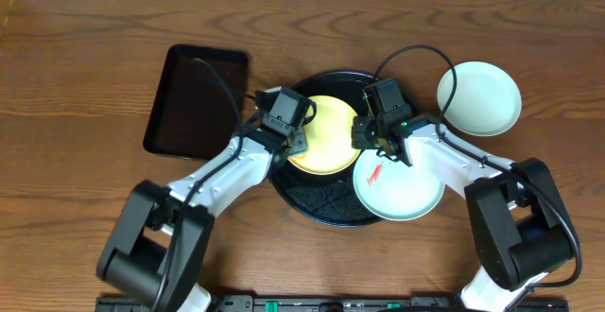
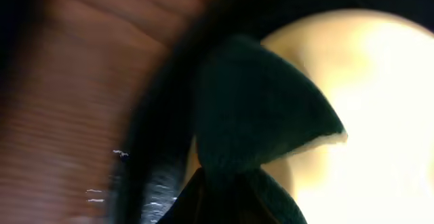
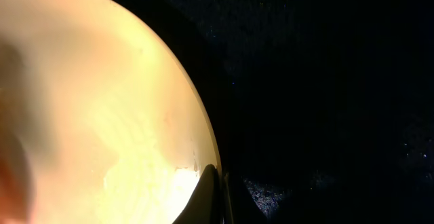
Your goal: Clean dirty plates on tray and stack at the side
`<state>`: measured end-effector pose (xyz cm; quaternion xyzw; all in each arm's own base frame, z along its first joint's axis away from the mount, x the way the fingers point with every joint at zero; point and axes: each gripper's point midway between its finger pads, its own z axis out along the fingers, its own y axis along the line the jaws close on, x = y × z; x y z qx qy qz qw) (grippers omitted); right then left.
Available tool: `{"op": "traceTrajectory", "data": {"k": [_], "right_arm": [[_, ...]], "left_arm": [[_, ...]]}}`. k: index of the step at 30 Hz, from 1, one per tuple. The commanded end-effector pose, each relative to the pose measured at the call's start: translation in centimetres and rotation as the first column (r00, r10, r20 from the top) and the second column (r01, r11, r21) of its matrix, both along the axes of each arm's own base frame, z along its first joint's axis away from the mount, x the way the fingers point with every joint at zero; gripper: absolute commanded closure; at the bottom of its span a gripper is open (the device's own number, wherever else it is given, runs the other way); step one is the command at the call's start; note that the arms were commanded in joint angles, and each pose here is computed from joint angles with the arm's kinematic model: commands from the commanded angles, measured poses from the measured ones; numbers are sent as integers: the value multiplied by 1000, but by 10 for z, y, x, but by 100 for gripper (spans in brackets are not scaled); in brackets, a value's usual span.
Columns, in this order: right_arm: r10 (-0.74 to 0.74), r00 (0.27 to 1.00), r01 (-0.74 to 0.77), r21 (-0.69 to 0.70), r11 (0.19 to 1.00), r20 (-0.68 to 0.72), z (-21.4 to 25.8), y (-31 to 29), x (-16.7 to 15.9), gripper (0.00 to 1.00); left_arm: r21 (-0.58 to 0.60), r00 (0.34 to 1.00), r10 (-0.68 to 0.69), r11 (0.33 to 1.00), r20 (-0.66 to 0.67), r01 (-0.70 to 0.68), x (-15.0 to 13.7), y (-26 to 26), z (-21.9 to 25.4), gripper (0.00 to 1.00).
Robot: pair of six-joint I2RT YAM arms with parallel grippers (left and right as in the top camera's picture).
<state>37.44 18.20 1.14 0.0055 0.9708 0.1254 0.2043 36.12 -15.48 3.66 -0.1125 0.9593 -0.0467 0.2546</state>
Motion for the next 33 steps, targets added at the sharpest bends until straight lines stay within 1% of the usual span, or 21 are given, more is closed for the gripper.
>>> {"op": "traceTrajectory", "data": {"k": [1,5,8,11,14,16,17,18,19,22,23,25,27,28,30,33], "right_arm": [[-10,1000,10,-61,998,4,-5,-10,0,99],[2,1000,-1,-62,998,14,-3,-9,1,99],[47,997,-44,-70,997,55,8,-6,7,99],[108,987,-98,-83,992,123,31,-2,15,99],[166,964,-149,-96,984,209,63,3,24,99],[254,924,-224,-134,965,285,91,12,27,99],[280,911,-245,-148,958,303,97,14,27,99],[340,878,-290,-192,938,338,110,19,26,99],[366,858,-297,-235,926,359,118,20,26,99],[410,816,-232,-420,878,407,143,10,27,99],[434,800,-199,-499,844,414,152,7,26,99],[487,771,-166,-609,775,410,164,6,23,99],[556,737,-139,-718,682,385,175,9,18,99],[568,728,-103,-759,643,383,183,10,16,99],[571,717,-26,-804,594,399,197,12,13,99],[577,699,53,-835,547,423,214,17,9,99]], "left_arm": [[220,980,106,965,166,-141,11,56,38,92],[169,962,120,972,244,-164,13,57,73,92],[136,950,129,975,286,-174,8,59,96,93],[94,936,169,974,308,-207,0,68,116,92],[67,935,191,973,298,-220,-8,79,125,92],[50,937,214,970,274,-237,-12,91,126,92],[48,938,223,969,265,-244,-13,95,125,92],[48,939,238,965,247,-257,-15,102,122,92],[48,940,252,962,231,-270,-16,108,120,92],[61,939,295,949,179,-310,-22,127,110,92],[70,937,310,943,164,-324,-24,133,107,92],[83,933,330,935,144,-344,-29,142,104,92],[93,928,351,927,129,-363,-32,150,102,92],[97,925,359,924,123,-371,-33,153,101,92],[103,920,374,917,114,-385,-35,159,100,92],[108,915,389,910,107,-400,-37,165,99,92]]}}
